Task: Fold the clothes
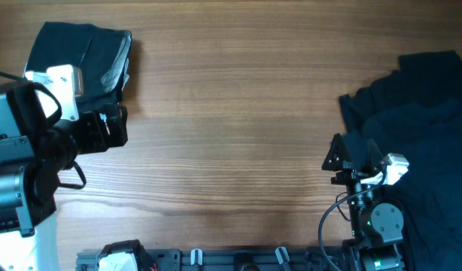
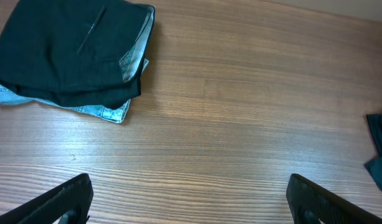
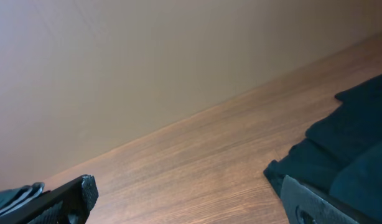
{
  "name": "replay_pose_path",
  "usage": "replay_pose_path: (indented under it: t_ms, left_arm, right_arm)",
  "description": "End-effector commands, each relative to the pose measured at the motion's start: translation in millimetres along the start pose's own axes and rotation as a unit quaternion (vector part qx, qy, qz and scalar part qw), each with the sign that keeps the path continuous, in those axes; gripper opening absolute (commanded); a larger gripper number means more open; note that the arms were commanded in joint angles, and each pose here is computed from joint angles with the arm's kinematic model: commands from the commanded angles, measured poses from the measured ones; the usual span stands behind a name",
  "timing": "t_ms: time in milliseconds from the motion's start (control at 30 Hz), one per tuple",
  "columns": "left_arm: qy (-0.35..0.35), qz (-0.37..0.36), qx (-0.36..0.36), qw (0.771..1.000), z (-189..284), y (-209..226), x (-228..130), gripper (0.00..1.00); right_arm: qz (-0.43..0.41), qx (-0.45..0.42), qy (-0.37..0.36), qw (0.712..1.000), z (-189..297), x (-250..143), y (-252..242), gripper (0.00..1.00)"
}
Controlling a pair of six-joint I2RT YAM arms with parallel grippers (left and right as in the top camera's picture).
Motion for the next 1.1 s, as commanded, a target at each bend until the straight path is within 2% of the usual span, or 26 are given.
replay_pose_path:
  t_ms: [0, 433, 533, 633, 700, 800, 867, 1067]
  left_arm:
    - [0.000, -0.005, 0.001, 1.000, -0.9, -0.5, -0.1, 1.00]
    - [0.000, -0.005, 0.001, 1.000, -0.9, -0.5, -0.1, 1.00]
    - [-0.006, -0.032, 0.003, 0.999, 5.1, -4.5, -4.3, 1.00]
    - [-0.110, -0.068, -0.041, 0.991, 10.1, -20.9, 8.3, 1.00]
    - [-0.158, -0.078, -0.086, 0.981, 1.1, -26.1, -2.6, 1.00]
    - [-0.195, -0.039, -0.109, 0.974, -21.1, -14.1, -35.2, 1.00]
    - [-0.215, -0.030, -0.119, 0.969, -36.3, -2.1, -68.9, 1.00]
    - [-0.344, -0.043, -0.162, 0.924, -59.7, 15.2, -113.7, 1.00]
  right_arm:
    - [0.010, 0.015, -0.002, 1.000, 0.4, 0.9, 3.6, 1.00]
    - [0.010, 0.014, -0.001, 1.000, 0.4, 0.6, 3.5, 1.00]
    - [0.010, 0.014, -0.001, 1.000, 0.4, 0.7, 3.5, 1.00]
    - [0.010, 0.014, -0.001, 1.000, 0.4, 0.7, 3.5, 1.00]
    - [0.010, 0.014, -0.001, 1.000, 0.4, 0.7, 3.5, 1.00]
    - [0.010, 0.014, -0.001, 1.000, 0.4, 0.7, 3.5, 1.00]
    - [0.010, 0.014, -0.001, 1.000, 0.4, 0.7, 3.5, 1.00]
    - [0.010, 0.014, -0.001, 1.000, 0.4, 0.7, 3.5, 1.00]
Point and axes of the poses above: each gripper's point midway between its finger pads, its own z axis back along the fingers, its own y axis along the line the jaws close on, x = y × z, the point moved 4 cm from there along z, back along the fingers, and after that the axes turned 11 degrees about z, right-handed, at the moved point
